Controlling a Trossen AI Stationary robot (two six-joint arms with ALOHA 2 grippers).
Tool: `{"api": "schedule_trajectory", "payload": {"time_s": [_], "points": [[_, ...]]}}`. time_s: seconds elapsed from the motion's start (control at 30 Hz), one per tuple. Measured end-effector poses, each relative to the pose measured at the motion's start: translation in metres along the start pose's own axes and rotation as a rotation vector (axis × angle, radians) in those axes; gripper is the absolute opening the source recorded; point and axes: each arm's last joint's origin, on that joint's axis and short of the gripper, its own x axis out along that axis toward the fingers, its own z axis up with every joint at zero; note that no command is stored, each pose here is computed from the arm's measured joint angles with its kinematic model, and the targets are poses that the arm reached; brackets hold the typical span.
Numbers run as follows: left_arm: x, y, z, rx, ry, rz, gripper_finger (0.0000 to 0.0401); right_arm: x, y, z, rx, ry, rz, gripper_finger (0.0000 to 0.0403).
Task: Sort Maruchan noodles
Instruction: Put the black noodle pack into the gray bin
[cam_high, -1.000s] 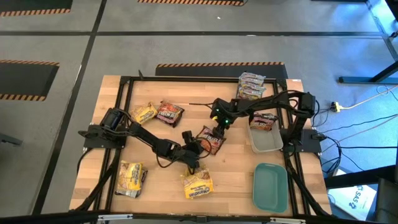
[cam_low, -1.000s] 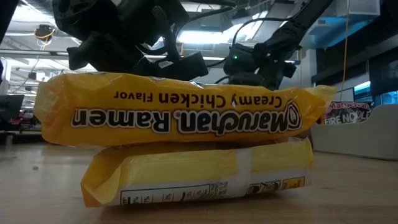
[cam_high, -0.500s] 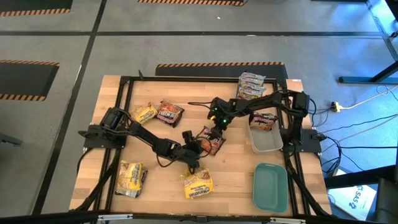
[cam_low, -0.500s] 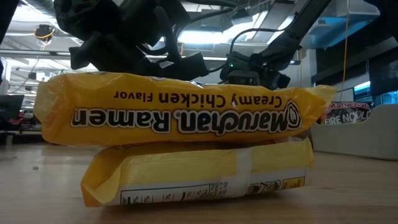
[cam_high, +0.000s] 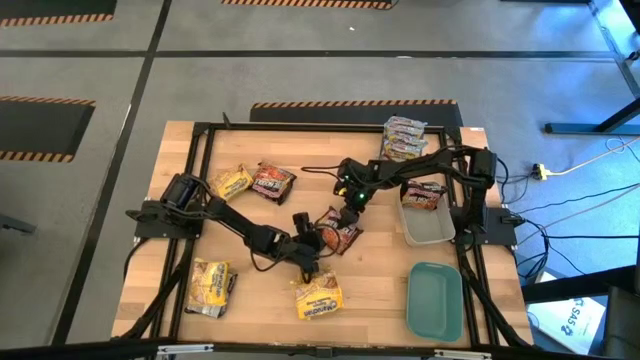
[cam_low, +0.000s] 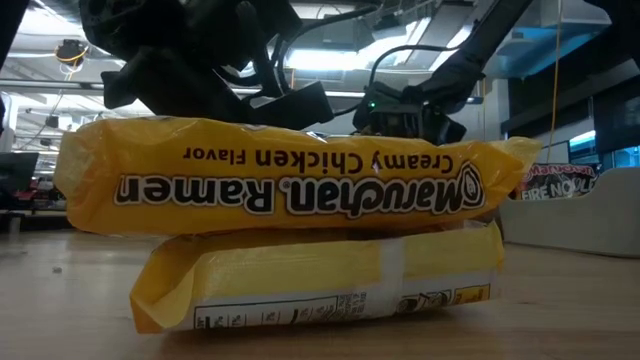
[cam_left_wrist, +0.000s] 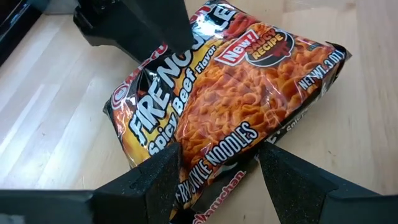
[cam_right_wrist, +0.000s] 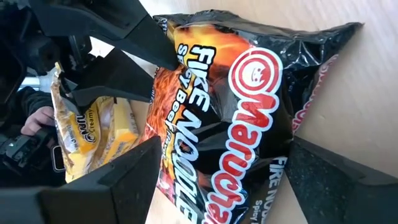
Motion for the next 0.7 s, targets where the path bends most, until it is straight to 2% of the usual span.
{"api": "schedule_trajectory", "payload": {"time_s": [0.37, 0.5, 0.7], "points": [[-0.002, -0.003, 0.000, 0.038, -0.007, 0.017, 0.0215, -0.002, 0.005, 0.005, -0.017, -0.017, 0.000, 0.0308], [-0.006, -0.005, 0.002, 0.089, -0.022, 0.022, 0.0215, -0.005, 0.009, 0.008, -0.050, -0.044, -0.013, 0.0308], [-0.017, 0.006, 0.014, 0.125, -0.033, 0.082, 0.0215, -0.019, 0.011, 0.013, -0.067, -0.083, -0.012, 0.0308]]}}
